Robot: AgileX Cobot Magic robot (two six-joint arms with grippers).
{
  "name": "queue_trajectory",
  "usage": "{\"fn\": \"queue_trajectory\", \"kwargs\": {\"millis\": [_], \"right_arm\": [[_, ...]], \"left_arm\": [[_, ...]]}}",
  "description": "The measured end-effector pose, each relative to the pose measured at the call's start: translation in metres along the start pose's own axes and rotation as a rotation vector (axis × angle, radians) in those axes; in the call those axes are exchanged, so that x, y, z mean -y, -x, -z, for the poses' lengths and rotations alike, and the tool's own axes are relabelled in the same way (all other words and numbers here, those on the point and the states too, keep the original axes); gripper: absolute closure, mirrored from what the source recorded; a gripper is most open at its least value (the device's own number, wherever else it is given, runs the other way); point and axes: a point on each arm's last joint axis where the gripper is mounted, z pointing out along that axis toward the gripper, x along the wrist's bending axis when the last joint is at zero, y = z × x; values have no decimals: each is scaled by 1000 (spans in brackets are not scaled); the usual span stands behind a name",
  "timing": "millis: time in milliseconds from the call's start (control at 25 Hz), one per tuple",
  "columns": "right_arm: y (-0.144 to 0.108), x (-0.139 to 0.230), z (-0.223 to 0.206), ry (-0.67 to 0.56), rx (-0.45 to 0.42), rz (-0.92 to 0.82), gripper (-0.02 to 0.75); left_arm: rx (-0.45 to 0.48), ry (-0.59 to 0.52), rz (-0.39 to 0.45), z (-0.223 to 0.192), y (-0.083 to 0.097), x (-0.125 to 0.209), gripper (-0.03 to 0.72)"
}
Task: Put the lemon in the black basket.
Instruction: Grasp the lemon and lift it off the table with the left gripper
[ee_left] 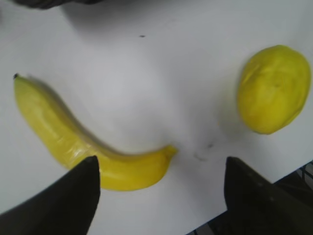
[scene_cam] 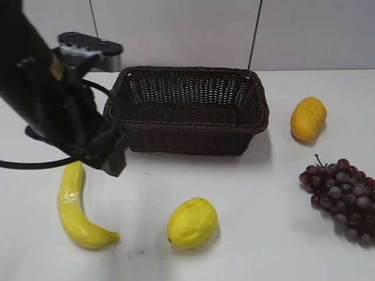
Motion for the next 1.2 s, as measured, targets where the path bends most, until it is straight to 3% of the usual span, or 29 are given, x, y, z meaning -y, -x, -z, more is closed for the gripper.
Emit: {"fn": "queue_trajectory", "kwargs": {"millis": [320, 680, 840, 1200], "right_arm": [[0, 0, 0, 0, 0, 0, 167], [0, 0, 0, 0, 0, 0, 167], [0, 0, 0, 0, 0, 0, 167], [0, 0, 0, 0, 0, 0, 167]], "left_arm": [[49, -57, -155, -40, 59, -28, 96], [79, -77, -256, -74, 104, -37, 96], [80, -97, -273, -93, 113, -35, 96], [61, -153, -278, -127, 113, -31, 96]]}}
